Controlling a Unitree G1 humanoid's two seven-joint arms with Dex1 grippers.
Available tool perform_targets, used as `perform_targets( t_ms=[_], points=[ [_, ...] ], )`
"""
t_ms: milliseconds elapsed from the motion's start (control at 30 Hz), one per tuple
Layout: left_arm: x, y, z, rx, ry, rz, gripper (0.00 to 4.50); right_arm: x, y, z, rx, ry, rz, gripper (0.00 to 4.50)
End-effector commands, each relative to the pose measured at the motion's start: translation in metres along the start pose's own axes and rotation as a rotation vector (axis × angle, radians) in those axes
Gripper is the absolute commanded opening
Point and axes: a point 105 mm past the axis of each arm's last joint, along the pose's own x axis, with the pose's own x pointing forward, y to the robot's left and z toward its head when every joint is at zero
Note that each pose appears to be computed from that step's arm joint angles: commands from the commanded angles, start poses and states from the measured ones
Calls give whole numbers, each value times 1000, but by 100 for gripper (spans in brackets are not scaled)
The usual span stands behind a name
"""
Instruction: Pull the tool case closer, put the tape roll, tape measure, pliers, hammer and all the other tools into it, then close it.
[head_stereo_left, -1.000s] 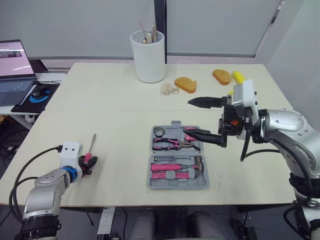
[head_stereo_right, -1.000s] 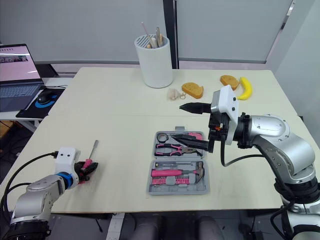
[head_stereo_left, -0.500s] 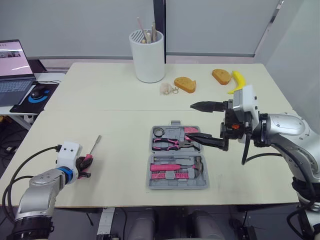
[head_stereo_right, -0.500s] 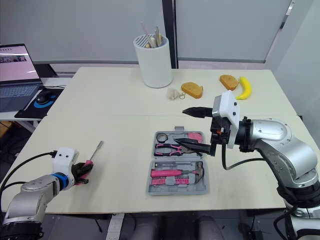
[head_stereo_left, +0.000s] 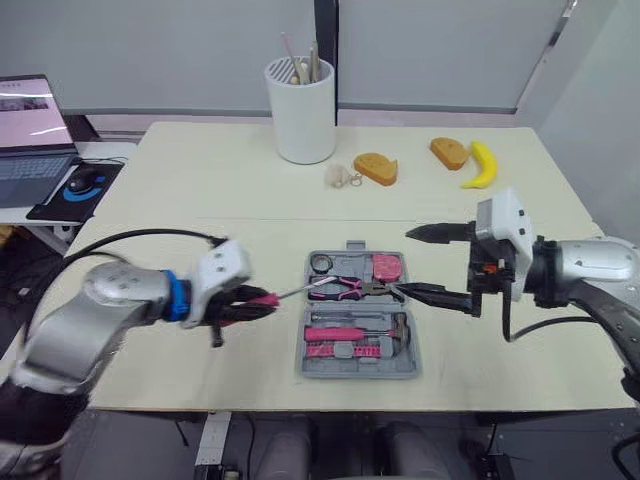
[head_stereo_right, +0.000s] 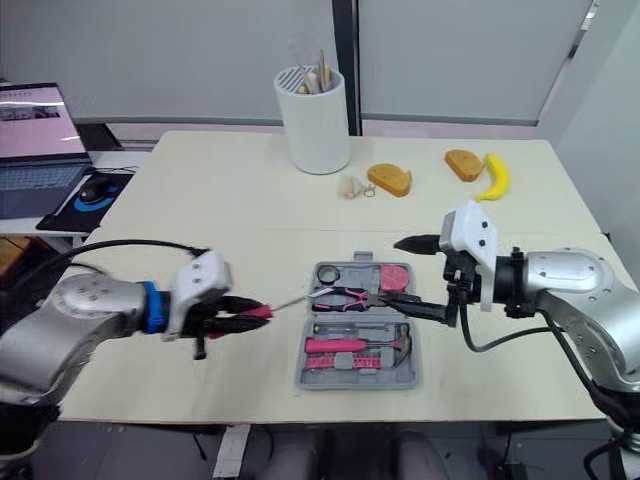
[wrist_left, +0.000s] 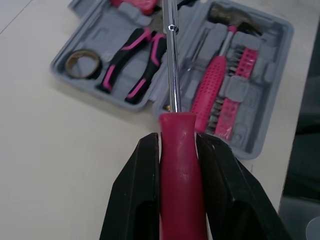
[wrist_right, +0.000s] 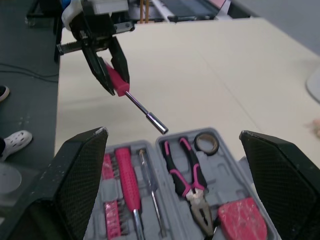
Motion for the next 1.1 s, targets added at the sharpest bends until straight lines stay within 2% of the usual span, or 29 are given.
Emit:
perform_targets(
  t_ms=[33,267,567,1100],
  points=[
    [30,-16,9,70,31,-104,74,-10,10,2,-9,32,5,450],
    [68,-33,15,104,67,-206,74,-21,28,-13,59,115,-4,450],
    [85,-46,4,100,133,-222,74,-33,49,-30,127,212,3,450],
    [97,-50,-3,117,187,-212,74,-32,53,-31,142,200,-3,450]
  ],
)
